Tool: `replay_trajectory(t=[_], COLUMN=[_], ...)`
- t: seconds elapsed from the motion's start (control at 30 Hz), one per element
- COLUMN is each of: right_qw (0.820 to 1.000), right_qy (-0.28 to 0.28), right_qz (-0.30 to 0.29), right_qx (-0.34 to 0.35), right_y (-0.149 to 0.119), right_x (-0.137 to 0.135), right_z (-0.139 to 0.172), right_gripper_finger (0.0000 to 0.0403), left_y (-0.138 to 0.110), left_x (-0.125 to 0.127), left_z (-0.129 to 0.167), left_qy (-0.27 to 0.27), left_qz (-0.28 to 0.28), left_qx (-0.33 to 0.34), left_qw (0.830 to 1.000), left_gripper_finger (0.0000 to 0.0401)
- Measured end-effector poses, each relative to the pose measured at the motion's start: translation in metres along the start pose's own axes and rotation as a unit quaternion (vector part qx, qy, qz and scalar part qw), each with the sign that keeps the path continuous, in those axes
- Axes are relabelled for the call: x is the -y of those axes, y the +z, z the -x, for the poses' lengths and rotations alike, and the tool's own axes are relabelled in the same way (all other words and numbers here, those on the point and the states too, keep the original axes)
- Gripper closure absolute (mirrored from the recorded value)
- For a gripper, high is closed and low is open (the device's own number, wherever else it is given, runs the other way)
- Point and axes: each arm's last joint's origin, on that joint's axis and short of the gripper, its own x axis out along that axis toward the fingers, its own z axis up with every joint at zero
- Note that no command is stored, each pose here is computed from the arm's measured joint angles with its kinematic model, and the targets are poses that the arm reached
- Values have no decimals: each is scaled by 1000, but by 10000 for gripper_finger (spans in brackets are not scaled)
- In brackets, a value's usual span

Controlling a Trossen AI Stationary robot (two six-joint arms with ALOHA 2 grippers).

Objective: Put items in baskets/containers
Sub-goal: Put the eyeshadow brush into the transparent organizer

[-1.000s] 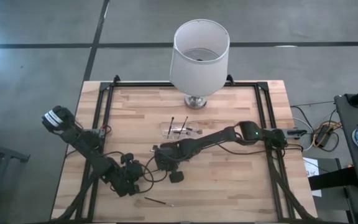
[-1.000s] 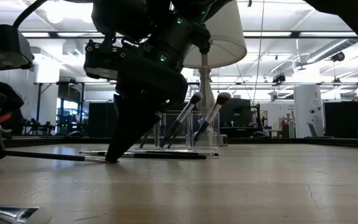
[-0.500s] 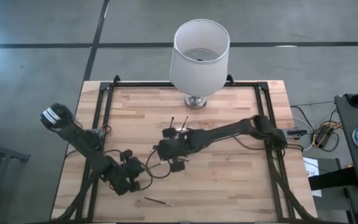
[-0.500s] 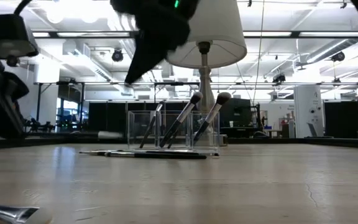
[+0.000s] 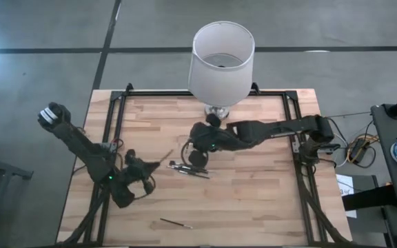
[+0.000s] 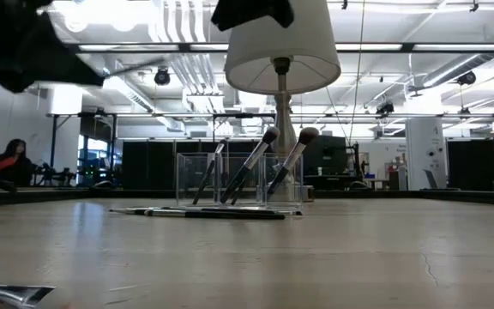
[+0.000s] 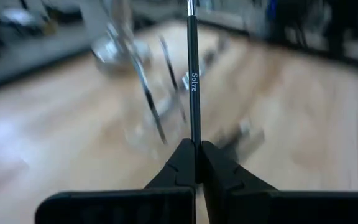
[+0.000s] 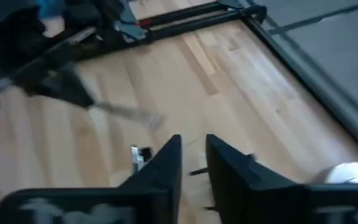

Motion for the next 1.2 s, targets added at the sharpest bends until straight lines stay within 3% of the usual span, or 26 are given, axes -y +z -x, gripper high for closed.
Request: replay_trajectory(t=[0.17, 0.27, 0.4, 0.5, 0.8, 1.2], right_qw=[992, 972, 943, 930, 919, 906], right_qy=[38, 90, 146, 153, 201, 221], right_qz=[-82, -127, -197, -245, -260, -276], right_qx=[92, 178, 225, 226, 218, 234], right_y=[3, 7, 0, -9, -26, -16], right_x=[0, -4, -1, 6, 3, -1], right_z=[16, 15, -8, -30, -73, -89], right_gripper_finger=[268, 234, 210, 204, 209, 225], left_y=[15, 21, 28, 29, 29, 32], left_x=[-10, -14, -15, -14, -10, -8], left_z=[6, 9, 12, 12, 12, 12], left_qy=[35, 53, 59, 56, 22, 14], left_qz=[64, 83, 85, 70, 66, 80], left_qx=[118, 162, 177, 169, 135, 133], left_qw=[990, 982, 979, 982, 988, 988], left_gripper_finger=[396, 396, 397, 397, 397, 397])
